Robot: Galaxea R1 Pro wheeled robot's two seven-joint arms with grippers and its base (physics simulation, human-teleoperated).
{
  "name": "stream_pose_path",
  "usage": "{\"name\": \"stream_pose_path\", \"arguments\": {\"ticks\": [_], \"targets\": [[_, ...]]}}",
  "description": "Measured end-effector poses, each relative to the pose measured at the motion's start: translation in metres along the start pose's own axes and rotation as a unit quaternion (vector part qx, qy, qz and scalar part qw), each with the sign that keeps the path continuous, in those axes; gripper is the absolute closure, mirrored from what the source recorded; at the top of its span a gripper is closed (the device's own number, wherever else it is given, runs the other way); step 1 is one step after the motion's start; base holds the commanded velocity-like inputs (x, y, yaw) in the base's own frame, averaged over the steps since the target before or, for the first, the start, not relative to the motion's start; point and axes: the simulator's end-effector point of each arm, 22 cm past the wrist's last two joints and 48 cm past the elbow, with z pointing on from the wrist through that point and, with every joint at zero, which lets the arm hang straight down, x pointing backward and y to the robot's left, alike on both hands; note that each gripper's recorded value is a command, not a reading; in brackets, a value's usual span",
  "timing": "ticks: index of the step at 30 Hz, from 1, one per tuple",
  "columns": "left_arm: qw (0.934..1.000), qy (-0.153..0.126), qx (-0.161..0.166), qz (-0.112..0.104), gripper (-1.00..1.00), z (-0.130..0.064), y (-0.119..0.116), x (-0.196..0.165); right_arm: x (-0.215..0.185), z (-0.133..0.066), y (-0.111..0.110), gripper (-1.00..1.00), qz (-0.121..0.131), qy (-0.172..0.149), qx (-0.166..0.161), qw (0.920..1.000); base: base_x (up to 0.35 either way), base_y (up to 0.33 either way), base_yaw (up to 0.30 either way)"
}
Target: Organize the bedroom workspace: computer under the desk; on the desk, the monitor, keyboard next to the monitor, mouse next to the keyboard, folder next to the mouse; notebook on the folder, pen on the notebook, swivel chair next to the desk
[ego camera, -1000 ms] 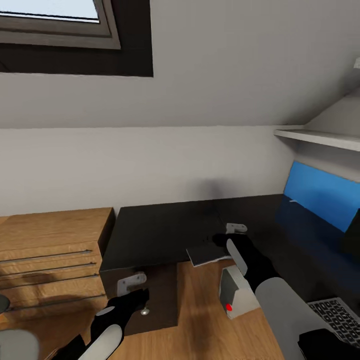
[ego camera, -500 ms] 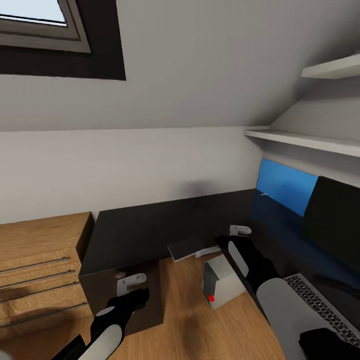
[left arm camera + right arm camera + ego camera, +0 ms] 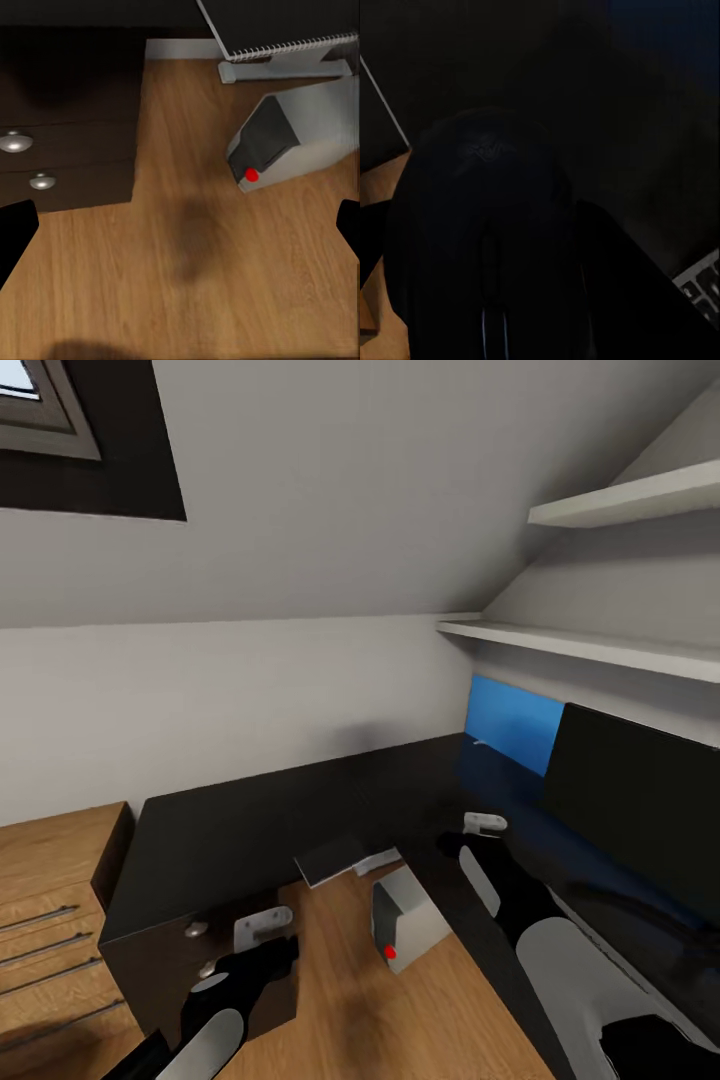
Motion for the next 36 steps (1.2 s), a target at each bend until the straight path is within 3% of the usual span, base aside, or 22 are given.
{"name": "stream_pose_path", "arguments": {"ticks": [9,11,13,14,18,30,36], "targets": [[1.0,-0.003,0.001,-0.002,-1.0,-0.001,0.0,-0.002,-0.007,-0.001,-0.001,1.0,0.001,-0.015,0.0,0.9999,0.0,0.0,-0.279],[0.9999,-0.01,0.001,-0.012,-1.0,-0.002,0.0,-0.005,-0.009,-0.001,-0.002,1.0,0.0,-0.018,0.002,0.9998,0.0,0.0,-0.12],[0.9994,-0.021,0.001,-0.026,-1.0,-0.002,0.001,-0.01,-0.007,0.002,-0.009,1.0,0.0,-0.023,0.008,0.9997,0.0,0.0,-0.038],[0.9992,-0.026,0.004,-0.03,-1.0,-0.003,-0.001,-0.01,0.018,0.016,-0.025,1.0,-0.003,-0.019,0.026,0.9995,0.0,0.0,-0.01],[0.9993,-0.026,0.009,-0.026,-1.0,-0.005,-0.005,-0.006,0.043,0.026,-0.039,1.0,-0.023,-0.02,0.042,0.9986,0.002,0.001,-0.002],[0.9994,-0.024,0.013,-0.019,-1.0,-0.007,-0.009,-0.001,0.044,0.027,-0.034,1.0,-0.026,-0.024,0.028,0.999,0.243,0.096,0.0],[0.9995,-0.022,0.013,-0.019,-1.0,-0.006,-0.009,0.0,0.043,0.027,-0.035,1.0,-0.024,-0.023,0.031,0.9989,0.033,0.007,0.0]]}}
